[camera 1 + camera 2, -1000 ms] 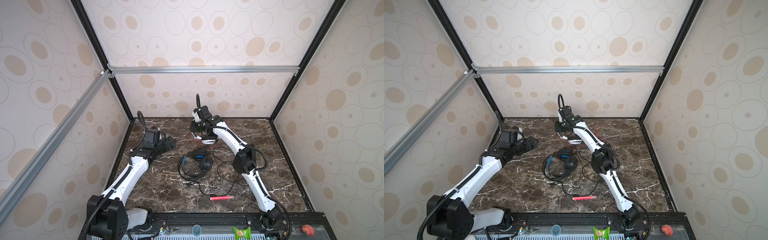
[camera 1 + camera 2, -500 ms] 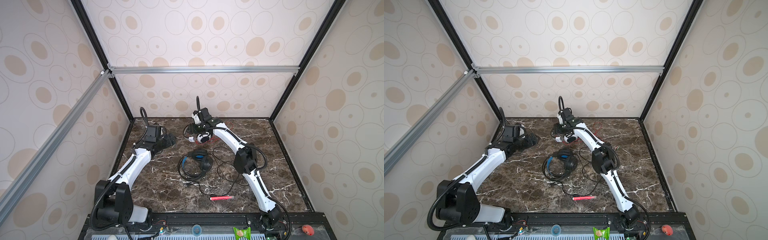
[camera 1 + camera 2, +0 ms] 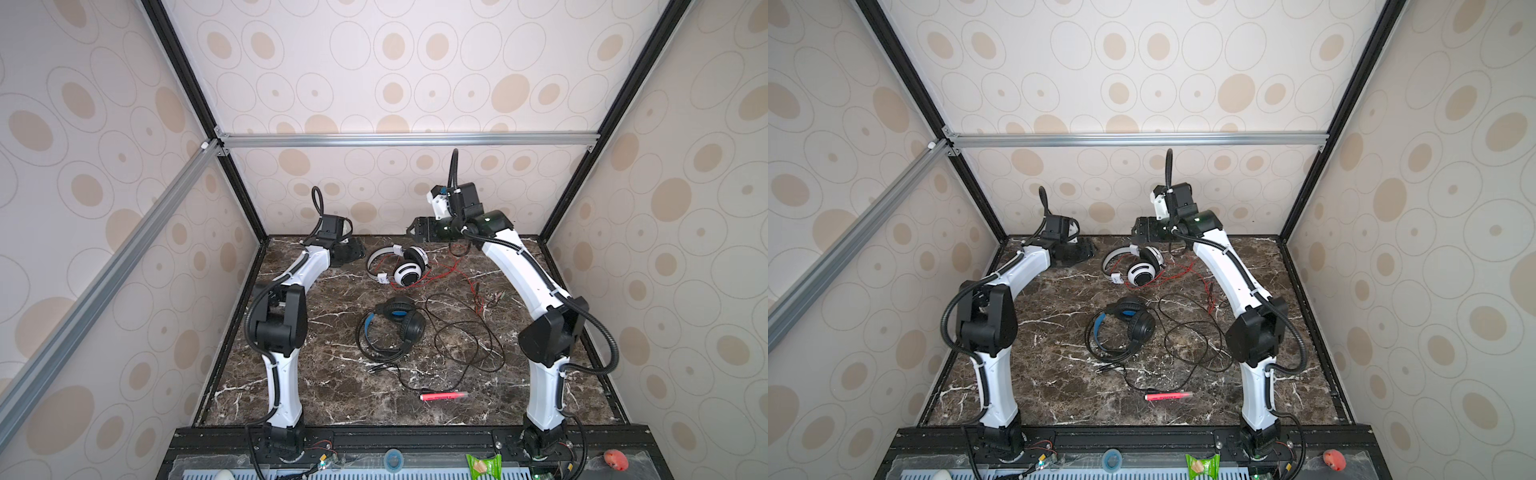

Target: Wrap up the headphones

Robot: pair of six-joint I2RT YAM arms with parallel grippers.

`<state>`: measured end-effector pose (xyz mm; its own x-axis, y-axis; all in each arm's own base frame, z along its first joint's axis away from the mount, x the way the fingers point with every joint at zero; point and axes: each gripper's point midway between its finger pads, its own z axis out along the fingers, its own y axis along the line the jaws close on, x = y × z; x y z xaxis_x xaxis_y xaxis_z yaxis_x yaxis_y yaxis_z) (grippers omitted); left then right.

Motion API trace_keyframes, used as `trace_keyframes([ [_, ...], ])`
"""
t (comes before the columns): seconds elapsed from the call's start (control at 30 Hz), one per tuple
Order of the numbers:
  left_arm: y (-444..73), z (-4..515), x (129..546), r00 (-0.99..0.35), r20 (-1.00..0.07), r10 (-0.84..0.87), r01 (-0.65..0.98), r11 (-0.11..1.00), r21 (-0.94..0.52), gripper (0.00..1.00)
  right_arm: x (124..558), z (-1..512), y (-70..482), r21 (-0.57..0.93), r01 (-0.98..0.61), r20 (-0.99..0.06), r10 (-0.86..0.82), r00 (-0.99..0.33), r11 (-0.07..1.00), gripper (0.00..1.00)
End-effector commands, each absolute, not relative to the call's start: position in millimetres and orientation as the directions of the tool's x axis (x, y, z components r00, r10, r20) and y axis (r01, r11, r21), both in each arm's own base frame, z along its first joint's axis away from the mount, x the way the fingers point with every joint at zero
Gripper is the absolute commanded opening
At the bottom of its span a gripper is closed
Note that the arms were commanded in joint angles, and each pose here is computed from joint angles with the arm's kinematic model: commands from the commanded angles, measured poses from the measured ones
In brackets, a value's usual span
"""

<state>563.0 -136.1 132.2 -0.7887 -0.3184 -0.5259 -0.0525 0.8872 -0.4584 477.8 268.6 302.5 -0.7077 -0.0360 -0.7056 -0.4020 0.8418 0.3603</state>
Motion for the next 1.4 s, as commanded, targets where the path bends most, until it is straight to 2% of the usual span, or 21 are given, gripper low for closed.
trace_keyframes([
  [0.0,-142,114,576,-0.829,-0.497,-0.257,-0.041,0.914,-0.403,0.69,459,266,242,0.295,-0.365,-0.630,-0.108,-0.769,0.883,0.92],
  [0.23,-166,75,603,-0.854,-0.476,-0.211,-0.038,0.937,-0.347,0.64,444,252,199,0.327,-0.294,-0.590,-0.049,-0.806,0.898,0.92],
  [0.33,-172,61,602,-0.861,-0.468,-0.197,-0.036,0.943,-0.332,0.60,442,249,185,0.329,-0.283,-0.582,-0.043,-0.812,0.901,0.92],
  [0.5,-178,37,592,-0.880,-0.452,-0.148,-0.034,0.968,-0.251,0.58,436,248,177,0.317,-0.300,-0.574,-0.070,-0.816,0.900,0.92],
  [0.63,-173,22,585,-0.881,-0.447,-0.155,-0.076,0.979,-0.188,0.44,437,248,157,0.347,-0.256,-0.568,-0.015,-0.823,0.902,0.91],
  [1.03,-173,14,589,-0.877,-0.453,-0.158,-0.081,0.979,-0.184,0.25,424,247,153,0.343,-0.253,-0.570,-0.013,-0.821,0.905,0.90],
  [1.17,-176,14,591,-0.875,-0.450,-0.178,-0.088,0.973,-0.213,0.24,423,247,154,0.358,-0.250,-0.566,-0.004,-0.825,0.900,0.90],
  [1.27,-178,19,594,-0.870,-0.455,-0.191,-0.089,0.968,-0.236,0.29,422,246,155,0.362,-0.251,-0.565,-0.003,-0.825,0.898,0.90],
  [1.37,-174,20,596,-0.862,-0.469,-0.192,-0.098,0.971,-0.218,0.21,422,245,155,0.368,-0.248,-0.562,0.002,-0.827,0.896,0.90],
])
